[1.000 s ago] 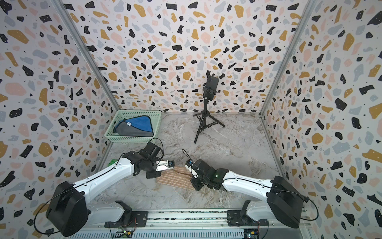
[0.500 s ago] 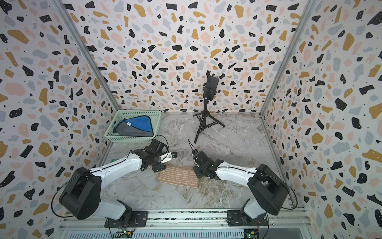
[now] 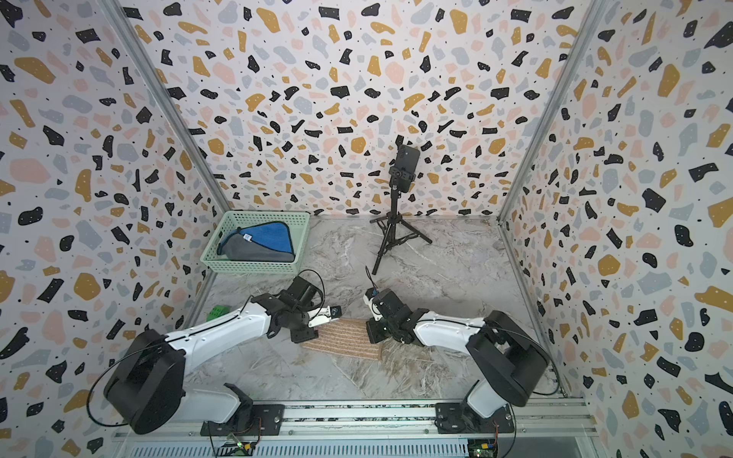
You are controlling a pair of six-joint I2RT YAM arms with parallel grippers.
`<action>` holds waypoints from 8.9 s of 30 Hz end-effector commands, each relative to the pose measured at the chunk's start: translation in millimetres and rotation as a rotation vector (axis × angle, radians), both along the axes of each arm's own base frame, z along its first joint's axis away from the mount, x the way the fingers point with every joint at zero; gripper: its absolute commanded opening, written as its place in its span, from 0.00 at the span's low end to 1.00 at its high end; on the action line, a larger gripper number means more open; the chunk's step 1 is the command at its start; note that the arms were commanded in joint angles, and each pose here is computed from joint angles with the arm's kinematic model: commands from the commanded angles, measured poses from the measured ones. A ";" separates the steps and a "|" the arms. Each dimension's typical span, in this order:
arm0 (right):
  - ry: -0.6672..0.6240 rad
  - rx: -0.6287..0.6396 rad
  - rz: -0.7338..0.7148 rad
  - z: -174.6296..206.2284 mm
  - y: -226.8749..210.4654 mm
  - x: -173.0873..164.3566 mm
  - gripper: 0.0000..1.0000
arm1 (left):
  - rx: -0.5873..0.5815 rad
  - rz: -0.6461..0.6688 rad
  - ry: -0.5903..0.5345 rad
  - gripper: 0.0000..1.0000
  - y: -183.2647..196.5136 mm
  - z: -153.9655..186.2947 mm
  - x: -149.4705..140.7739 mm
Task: Fold the square dishcloth
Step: Adjust the cleaning item at the center of the board, then fold the cleaning item at the center of the board, then smooth out the cleaning item at the center of the board.
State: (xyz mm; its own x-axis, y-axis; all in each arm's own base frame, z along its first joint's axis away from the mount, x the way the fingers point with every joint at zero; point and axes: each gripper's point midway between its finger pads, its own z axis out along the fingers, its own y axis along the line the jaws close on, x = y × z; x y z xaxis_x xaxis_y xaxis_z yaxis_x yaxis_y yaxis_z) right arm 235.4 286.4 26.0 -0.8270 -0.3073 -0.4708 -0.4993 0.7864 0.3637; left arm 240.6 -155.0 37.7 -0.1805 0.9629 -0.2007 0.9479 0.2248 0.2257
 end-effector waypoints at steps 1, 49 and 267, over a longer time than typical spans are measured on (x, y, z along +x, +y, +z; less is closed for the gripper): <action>0.071 -0.004 -0.069 -14.1 -7.8 4.5 0.00 | 0.068 0.023 -0.019 0.63 9.9 -13.4 4.8; 0.262 0.318 0.111 12.9 119.0 22.7 0.00 | -0.229 -0.222 0.044 0.62 -6.6 58.2 -100.2; -0.160 0.315 0.010 35.8 68.0 -83.1 0.00 | 0.062 0.171 0.154 0.50 -27.2 -14.8 17.5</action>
